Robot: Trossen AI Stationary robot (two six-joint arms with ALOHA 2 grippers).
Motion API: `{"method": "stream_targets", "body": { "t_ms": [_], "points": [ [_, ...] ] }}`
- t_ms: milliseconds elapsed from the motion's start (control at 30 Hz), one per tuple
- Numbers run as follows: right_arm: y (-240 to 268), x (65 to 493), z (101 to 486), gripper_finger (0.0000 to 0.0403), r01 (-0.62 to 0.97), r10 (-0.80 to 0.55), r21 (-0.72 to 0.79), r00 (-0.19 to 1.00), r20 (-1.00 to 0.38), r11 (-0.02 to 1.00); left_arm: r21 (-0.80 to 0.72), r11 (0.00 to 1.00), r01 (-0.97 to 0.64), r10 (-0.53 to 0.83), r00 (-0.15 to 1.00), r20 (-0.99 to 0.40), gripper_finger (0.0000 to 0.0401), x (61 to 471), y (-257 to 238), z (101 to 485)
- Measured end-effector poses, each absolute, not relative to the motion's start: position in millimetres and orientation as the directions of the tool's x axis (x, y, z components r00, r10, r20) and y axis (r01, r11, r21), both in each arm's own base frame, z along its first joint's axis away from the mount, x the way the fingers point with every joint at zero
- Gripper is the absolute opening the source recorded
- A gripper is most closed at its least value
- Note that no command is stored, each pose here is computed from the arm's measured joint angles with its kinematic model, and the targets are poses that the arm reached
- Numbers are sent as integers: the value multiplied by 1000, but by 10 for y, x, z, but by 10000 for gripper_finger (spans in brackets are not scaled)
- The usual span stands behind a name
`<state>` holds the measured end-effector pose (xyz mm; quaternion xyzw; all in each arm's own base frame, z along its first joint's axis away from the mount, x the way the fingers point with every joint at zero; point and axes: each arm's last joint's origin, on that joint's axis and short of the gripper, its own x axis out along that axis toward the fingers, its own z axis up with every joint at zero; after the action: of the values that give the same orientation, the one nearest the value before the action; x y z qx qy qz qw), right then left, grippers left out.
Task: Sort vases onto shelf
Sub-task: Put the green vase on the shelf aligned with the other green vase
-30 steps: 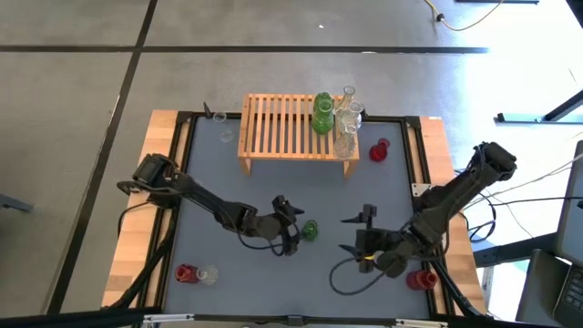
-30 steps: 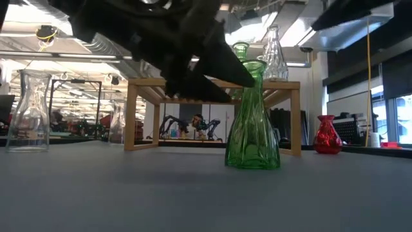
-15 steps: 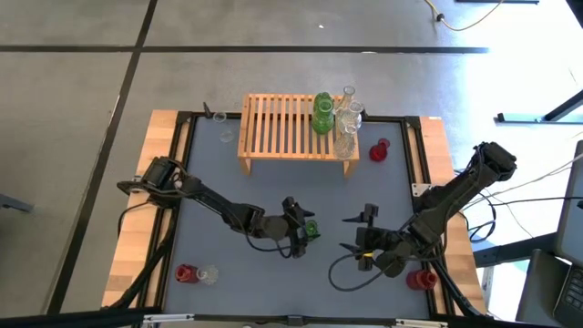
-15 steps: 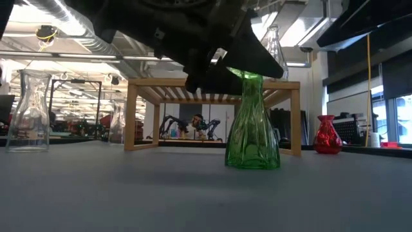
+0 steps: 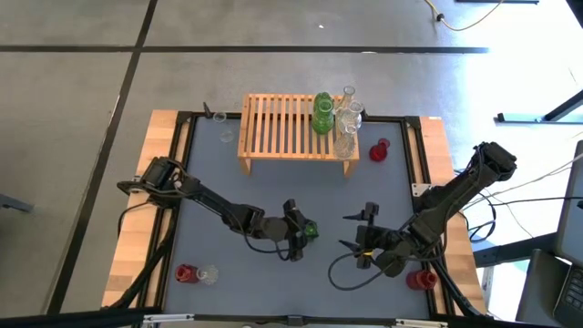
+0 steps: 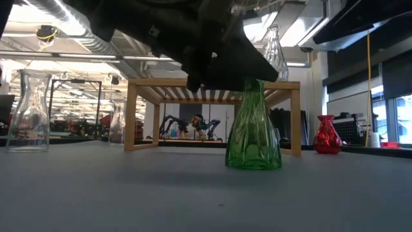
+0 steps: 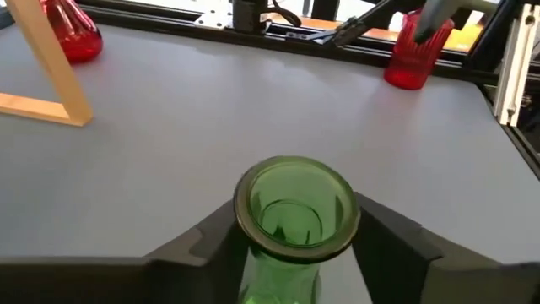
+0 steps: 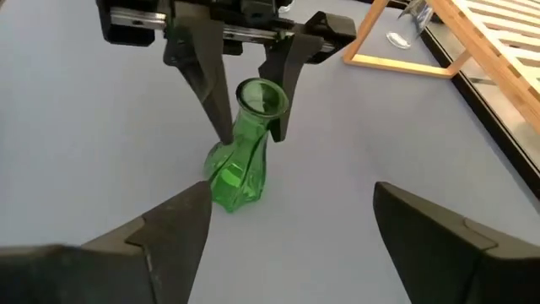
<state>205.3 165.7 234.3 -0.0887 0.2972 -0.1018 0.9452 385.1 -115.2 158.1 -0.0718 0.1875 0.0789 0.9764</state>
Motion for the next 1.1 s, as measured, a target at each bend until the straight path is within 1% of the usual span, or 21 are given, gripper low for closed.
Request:
{"method": "stream_targets", "body": {
  "t_ms": [133, 267, 567, 700, 867, 933, 1100],
  "points": [
    [1640, 2030, 2355, 317, 123, -235, -231, 795, -559, 965, -115, 978, -173, 119, 920, -372, 153, 3845, -1151, 1616],
    [1581, 1970, 2467, 317, 124, -229, -223, 809, -541, 967, -121, 980, -157, 102, 922, -375, 134, 3831, -1154, 1647],
    [1431, 1810, 2762, 317, 108, -179, -170, 856, -485, 979, -124, 980, -155, 102, 929, -356, 127, 3825, -1135, 1728],
    [1346, 1722, 2902, 317, 121, -164, -123, 880, -445, 985, -136, 982, -128, 80, 947, -311, 127, 3785, -1126, 1930],
    [1206, 1595, 3081, 317, 188, -206, -84, 908, -364, 979, -125, 986, -111, 76, 964, -256, 127, 3673, -1059, 2284],
    [1156, 1555, 3136, 317, 219, -238, -92, 913, -330, 971, -117, 986, -116, 87, 970, -227, 127, 3621, -996, 2439],
    [1057, 1486, 3222, 317, 343, -368, -141, 898, -241, 929, -97, 984, -152, 133, 974, -182, 127, 3518, -783, 2721]
  ]
}}
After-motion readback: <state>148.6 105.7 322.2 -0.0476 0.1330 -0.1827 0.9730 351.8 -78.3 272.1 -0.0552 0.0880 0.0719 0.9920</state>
